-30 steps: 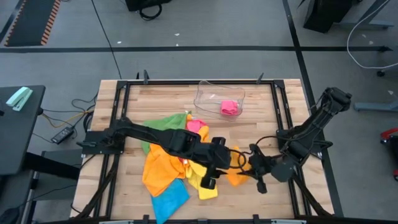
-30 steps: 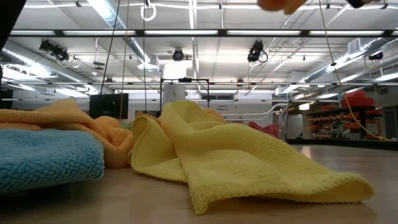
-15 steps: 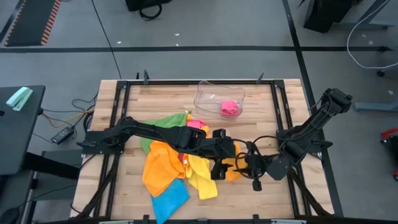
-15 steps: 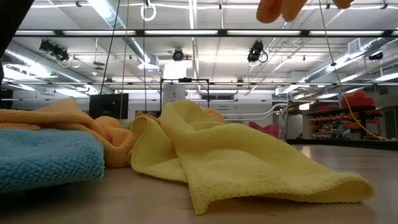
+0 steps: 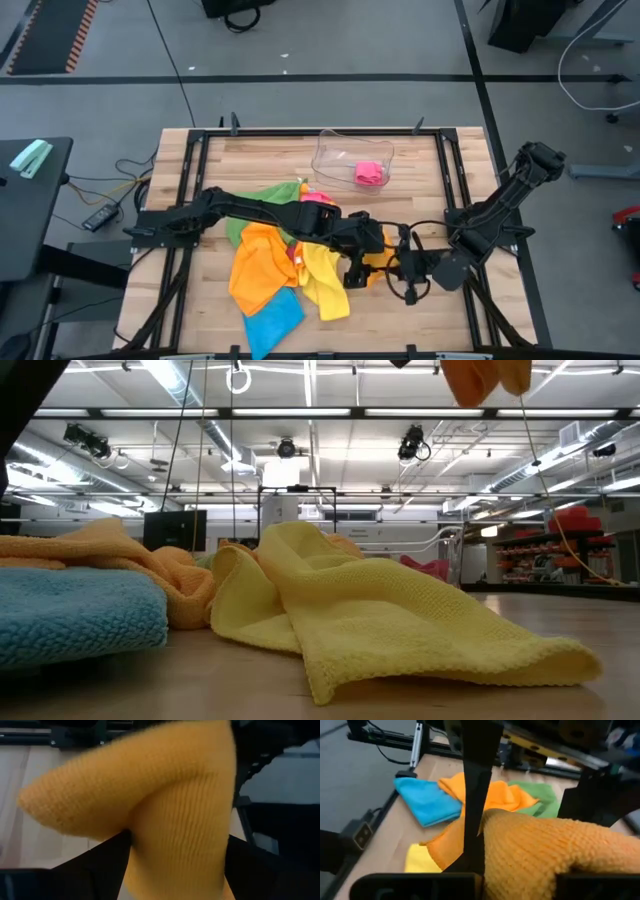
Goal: Fold microfiber towels
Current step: Fold the right orange microfiber cloth
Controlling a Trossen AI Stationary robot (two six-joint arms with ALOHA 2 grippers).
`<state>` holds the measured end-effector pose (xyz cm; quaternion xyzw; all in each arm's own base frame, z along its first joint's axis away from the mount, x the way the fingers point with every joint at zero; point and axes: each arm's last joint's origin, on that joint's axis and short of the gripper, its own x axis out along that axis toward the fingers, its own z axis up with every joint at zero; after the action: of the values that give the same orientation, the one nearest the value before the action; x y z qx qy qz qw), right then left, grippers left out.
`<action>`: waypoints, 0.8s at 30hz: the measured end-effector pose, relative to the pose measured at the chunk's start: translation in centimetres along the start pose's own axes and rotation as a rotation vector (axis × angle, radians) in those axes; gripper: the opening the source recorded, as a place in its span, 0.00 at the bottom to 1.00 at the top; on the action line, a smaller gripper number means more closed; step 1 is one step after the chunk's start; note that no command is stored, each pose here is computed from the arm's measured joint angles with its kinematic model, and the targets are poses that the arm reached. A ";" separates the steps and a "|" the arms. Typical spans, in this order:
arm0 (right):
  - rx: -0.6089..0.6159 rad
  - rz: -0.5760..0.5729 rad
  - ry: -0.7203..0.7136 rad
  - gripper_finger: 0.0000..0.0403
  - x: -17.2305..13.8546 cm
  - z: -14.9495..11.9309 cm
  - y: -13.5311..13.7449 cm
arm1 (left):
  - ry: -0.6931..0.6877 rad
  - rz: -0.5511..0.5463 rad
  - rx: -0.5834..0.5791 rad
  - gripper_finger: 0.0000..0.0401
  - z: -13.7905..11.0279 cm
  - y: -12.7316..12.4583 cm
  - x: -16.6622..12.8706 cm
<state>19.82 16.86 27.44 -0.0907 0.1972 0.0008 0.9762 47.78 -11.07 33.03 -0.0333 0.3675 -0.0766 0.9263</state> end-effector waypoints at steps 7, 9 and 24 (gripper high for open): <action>-0.053 0.003 -0.045 0.10 -0.9 0.8 0.5 | 0.007 -0.020 0.060 0.73 -0.1 -0.2 0.0; -0.044 0.003 -0.056 0.10 -1.0 1.2 0.5 | 0.007 -0.055 0.078 0.73 -0.1 -0.5 0.0; 0.005 0.006 -0.073 0.10 -0.7 2.3 -0.1 | -0.015 -0.061 0.105 0.73 0.0 -1.0 0.0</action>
<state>20.01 17.24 29.79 -0.0877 0.1615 0.0064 0.9829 47.69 -12.07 33.19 0.0036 0.3546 -0.1237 0.9268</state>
